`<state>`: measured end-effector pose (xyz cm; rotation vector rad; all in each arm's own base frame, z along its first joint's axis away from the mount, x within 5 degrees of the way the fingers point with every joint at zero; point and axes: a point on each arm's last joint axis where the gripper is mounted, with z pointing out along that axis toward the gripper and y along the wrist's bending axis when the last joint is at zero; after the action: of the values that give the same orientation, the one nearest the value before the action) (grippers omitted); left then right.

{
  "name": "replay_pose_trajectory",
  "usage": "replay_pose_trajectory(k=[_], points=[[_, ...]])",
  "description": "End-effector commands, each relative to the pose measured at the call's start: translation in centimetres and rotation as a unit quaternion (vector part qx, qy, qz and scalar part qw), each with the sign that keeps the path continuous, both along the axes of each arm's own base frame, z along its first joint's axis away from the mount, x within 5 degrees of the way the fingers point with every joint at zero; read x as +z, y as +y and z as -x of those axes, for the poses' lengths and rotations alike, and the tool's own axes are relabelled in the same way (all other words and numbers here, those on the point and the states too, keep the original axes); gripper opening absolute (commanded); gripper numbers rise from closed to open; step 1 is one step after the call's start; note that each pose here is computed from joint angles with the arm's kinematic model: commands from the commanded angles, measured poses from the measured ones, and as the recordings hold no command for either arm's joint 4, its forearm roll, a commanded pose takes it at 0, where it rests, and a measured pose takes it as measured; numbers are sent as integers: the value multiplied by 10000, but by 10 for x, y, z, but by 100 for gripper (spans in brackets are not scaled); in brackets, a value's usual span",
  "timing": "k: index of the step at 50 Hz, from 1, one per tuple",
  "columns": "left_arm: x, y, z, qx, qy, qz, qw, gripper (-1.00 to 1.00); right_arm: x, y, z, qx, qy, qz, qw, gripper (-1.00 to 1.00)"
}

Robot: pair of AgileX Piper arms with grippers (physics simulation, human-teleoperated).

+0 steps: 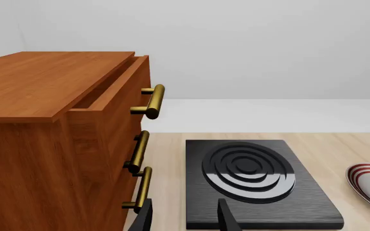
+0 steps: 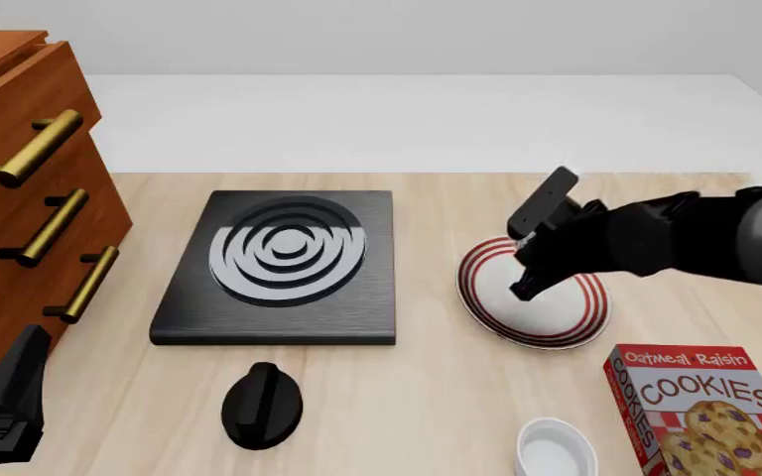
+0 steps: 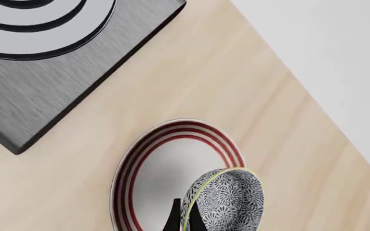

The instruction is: Pick the akita bowl on the ramekin and place it on the plate.

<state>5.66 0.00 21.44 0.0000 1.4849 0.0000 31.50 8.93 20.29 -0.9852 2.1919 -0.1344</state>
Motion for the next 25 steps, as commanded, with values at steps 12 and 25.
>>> replay_pose_trajectory(k=[12, 25], points=[[0, 0, 0, 0, 0, 0, 10000, 100, -10, 2, -6, 10, 93, 34, 10000, -100], [0, 0, 0, 0, 0, 0, 10000, 100, -25, 2, -8, -50, 190, 17, 9998, -100]])
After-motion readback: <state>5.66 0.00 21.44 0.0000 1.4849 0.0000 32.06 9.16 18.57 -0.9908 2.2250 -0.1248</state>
